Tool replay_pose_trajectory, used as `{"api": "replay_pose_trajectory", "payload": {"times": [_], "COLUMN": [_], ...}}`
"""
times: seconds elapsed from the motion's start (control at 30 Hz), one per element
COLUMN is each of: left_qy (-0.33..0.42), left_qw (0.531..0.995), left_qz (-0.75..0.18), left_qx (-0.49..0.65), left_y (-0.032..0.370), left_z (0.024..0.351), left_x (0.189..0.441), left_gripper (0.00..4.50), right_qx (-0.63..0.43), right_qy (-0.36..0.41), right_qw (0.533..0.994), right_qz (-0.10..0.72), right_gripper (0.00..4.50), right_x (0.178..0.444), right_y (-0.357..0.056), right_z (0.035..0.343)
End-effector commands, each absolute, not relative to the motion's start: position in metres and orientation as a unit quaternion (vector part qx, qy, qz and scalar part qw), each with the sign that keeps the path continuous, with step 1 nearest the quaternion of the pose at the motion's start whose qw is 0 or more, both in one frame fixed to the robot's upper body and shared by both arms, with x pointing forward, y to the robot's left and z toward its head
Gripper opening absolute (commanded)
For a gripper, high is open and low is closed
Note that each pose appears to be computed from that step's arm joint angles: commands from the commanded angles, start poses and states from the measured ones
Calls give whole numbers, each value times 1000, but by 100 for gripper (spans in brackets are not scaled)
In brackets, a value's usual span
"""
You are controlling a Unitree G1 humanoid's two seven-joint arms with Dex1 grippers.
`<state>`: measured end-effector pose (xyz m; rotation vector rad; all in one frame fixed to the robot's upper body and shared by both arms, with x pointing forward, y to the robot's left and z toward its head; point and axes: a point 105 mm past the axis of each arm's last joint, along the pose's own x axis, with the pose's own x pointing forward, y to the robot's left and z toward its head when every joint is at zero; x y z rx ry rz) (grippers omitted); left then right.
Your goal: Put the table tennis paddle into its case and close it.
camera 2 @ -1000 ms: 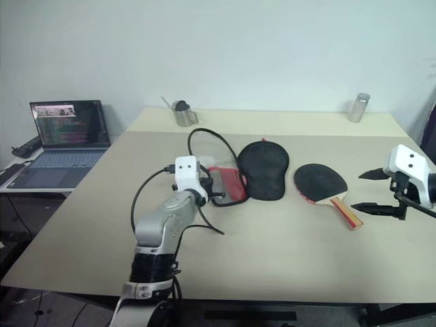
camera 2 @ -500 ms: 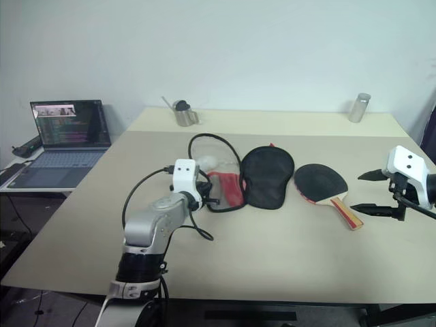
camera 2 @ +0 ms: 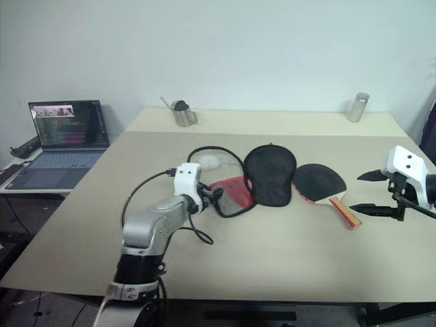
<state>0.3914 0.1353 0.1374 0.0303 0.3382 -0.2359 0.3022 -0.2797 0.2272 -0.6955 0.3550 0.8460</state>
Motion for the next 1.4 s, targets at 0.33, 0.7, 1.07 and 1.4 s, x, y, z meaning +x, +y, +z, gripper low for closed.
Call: {"api": "replay_pose_trajectory", "payload": {"times": [0.33, 0.7, 1.07, 1.4], "left_qy": [98, 44, 44, 47], "left_qw": [927, 894, 899, 906], "left_qz": [-342, -422, -413, -392], "left_qx": [121, 143, 143, 153], "left_y": [183, 161, 164, 176], "left_z": [189, 206, 204, 204], "left_x": [359, 341, 342, 345], "left_gripper": [409, 412, 412, 412], "right_qx": [-167, -67, -28, 12], "right_qy": [271, 288, 235, 97], "right_qw": [943, 953, 971, 995], "right_qz": [95, 62, 33, -1], "right_gripper": [450, 410, 105, 105], "right_x": [363, 379, 395, 414], "right_y": [-291, -265, -254, -235], "right_z": [159, 118, 138, 225]}}
